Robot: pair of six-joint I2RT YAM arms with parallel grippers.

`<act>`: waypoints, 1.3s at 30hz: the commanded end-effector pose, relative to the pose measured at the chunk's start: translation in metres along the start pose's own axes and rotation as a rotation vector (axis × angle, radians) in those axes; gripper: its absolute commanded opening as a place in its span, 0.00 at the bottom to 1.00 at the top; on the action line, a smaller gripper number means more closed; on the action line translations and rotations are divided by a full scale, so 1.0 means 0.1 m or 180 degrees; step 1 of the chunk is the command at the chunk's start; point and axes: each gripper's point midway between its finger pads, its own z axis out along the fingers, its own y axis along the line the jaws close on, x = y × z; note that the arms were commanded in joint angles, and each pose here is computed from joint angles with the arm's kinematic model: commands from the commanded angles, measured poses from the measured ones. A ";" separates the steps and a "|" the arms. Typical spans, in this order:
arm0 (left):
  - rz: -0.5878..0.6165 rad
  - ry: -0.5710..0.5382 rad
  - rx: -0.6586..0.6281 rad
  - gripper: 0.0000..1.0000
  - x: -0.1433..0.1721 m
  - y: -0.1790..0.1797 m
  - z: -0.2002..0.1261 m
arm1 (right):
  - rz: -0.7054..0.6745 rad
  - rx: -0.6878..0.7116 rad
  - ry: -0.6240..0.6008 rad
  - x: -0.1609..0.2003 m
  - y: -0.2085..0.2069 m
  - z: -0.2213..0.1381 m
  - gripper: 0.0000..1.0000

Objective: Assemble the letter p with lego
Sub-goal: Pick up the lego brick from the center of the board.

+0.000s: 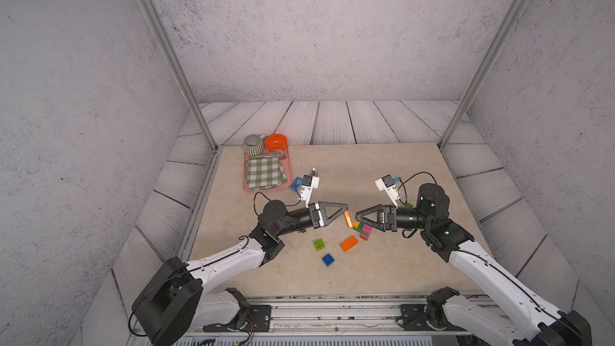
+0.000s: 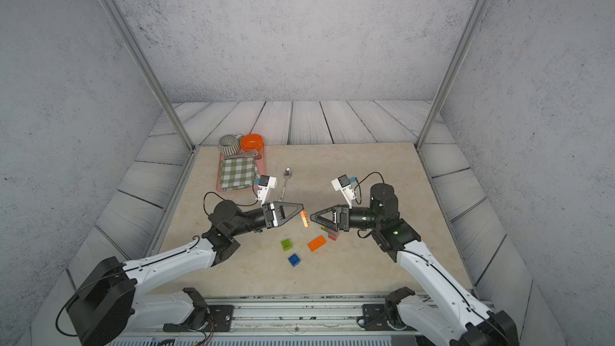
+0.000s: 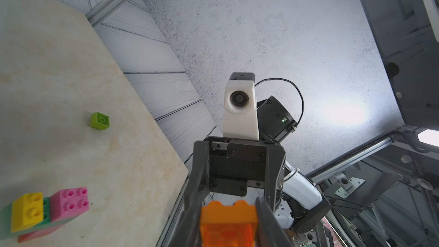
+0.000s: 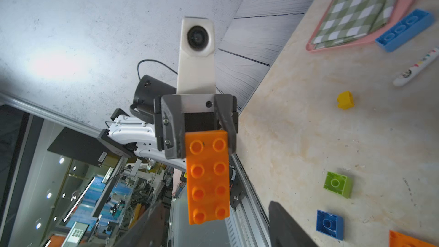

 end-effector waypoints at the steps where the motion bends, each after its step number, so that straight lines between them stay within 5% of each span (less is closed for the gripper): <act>1: 0.0167 0.0007 0.0258 0.07 -0.02 -0.21 -0.04 | -0.0071 -0.0200 0.0183 0.02 0.14 0.06 0.65; 13: 0.0113 -0.0014 0.0236 0.07 -0.03 -0.14 -0.02 | -0.0141 -0.0385 0.0440 0.10 0.28 0.22 0.46; 27: 0.0084 0.0058 0.0196 0.07 0.03 -0.07 -0.02 | -0.0149 -0.0383 0.0445 0.00 0.28 0.27 0.47; 35: 0.0115 0.0031 0.0134 0.08 0.04 -0.07 -0.06 | -0.0118 -0.0378 0.0450 -0.03 0.27 0.28 0.27; 37: 0.0117 -0.0004 0.0032 0.21 0.02 -0.03 -0.09 | -0.0136 -0.0341 0.0452 -0.03 0.25 0.28 0.16; 39: 0.0114 -0.0075 -0.0146 0.56 -0.03 0.04 -0.14 | -0.0162 -0.0148 0.0481 0.00 0.16 0.28 0.12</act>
